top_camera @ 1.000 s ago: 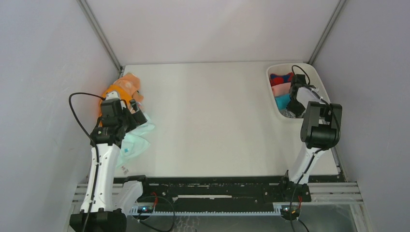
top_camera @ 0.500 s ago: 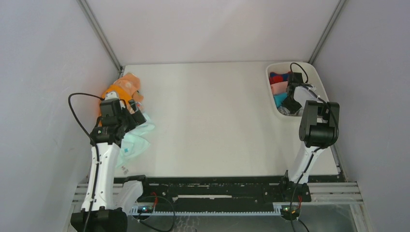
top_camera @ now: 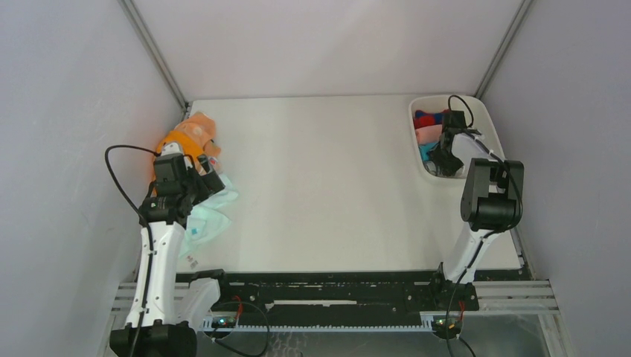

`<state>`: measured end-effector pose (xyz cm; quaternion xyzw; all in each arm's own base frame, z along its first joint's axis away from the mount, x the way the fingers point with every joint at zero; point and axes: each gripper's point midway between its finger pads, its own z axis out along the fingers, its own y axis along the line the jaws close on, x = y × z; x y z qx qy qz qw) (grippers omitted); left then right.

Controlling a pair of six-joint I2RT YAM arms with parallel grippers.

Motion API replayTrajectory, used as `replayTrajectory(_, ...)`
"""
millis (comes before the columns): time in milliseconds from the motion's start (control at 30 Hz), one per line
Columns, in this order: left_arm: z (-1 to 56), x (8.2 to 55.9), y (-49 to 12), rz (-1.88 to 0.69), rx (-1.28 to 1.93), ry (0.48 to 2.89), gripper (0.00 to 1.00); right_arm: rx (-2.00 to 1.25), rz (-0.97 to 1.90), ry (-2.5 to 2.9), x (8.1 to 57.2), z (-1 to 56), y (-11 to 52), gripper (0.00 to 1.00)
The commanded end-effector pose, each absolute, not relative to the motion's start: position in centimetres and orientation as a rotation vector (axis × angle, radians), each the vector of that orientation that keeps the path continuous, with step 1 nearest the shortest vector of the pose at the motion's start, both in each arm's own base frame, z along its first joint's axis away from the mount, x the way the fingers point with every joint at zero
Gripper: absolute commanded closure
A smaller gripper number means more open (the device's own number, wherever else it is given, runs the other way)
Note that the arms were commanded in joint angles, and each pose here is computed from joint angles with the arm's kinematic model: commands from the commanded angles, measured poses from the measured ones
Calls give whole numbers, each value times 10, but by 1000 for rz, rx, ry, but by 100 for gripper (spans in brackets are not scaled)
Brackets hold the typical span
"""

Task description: Roll the towels

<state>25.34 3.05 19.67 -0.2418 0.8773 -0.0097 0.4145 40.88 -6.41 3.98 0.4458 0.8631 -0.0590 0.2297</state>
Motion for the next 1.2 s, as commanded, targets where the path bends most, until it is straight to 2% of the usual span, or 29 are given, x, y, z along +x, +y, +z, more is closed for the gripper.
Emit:
replayTrajectory(0,199,255,33,-27,-603,2171,0,1249,-6,2278,420,68,-47,43)
replayTrajectory(167,200,254,32,-28,-600,2167,0,1285,25,2302,420,54,-41,42)
replayTrajectory(433,200,254,32,-28,-593,2160,0,1313,51,2311,418,47,-37,32)
replayTrajectory(800,206,253,25,-78,-568,2134,0,1307,90,2230,410,83,-42,25)
replayTrajectory(1033,215,251,17,-131,-541,2110,0,1312,98,2230,394,84,-40,24)
replayTrajectory(1167,229,246,12,-163,-534,2077,0,1220,135,2186,390,114,-39,22)
